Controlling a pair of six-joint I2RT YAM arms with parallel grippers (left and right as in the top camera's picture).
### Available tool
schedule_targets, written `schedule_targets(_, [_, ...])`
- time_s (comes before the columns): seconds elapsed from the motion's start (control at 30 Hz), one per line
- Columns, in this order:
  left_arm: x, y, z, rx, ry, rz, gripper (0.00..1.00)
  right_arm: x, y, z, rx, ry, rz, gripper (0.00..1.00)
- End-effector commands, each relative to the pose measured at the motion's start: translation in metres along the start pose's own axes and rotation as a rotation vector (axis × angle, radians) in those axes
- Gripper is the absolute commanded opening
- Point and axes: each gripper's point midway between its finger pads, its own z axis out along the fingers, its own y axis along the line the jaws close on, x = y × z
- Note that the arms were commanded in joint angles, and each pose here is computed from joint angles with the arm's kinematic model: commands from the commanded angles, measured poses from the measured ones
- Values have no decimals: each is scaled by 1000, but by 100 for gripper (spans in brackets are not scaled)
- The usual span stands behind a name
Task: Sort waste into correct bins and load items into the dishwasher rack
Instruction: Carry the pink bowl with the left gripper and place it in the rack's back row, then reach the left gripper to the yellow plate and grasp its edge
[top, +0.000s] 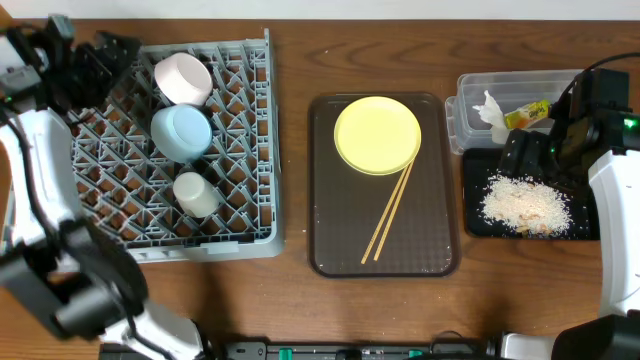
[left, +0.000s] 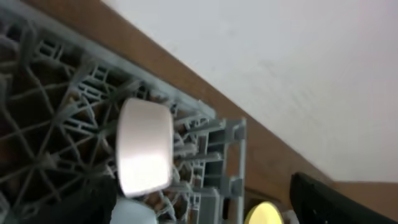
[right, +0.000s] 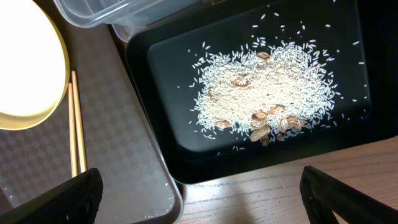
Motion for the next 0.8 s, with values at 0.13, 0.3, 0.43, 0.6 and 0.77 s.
schedule_targets(0.13, [64, -59, 9, -200, 108, 280, 92, -4, 1, -1, -11, -15, 4, 99])
schedule_targets(0.3, [132, -99, 39, -210, 260, 428, 93, -5, 4, -1, -29, -19, 2, 99])
schedule_targets(0.43, [174, -124, 56, -265, 303, 560, 93, -7, 12, -1, -77, -23, -28, 99])
schedule_targets(0.6, [236, -165, 77, -195, 377, 687, 93, -7, 13, -1, -77, -26, -28, 99])
schedule_targets(0.77, [296, -195, 108, -104, 434, 793, 93, -6, 10, -1, -63, -20, -23, 97])
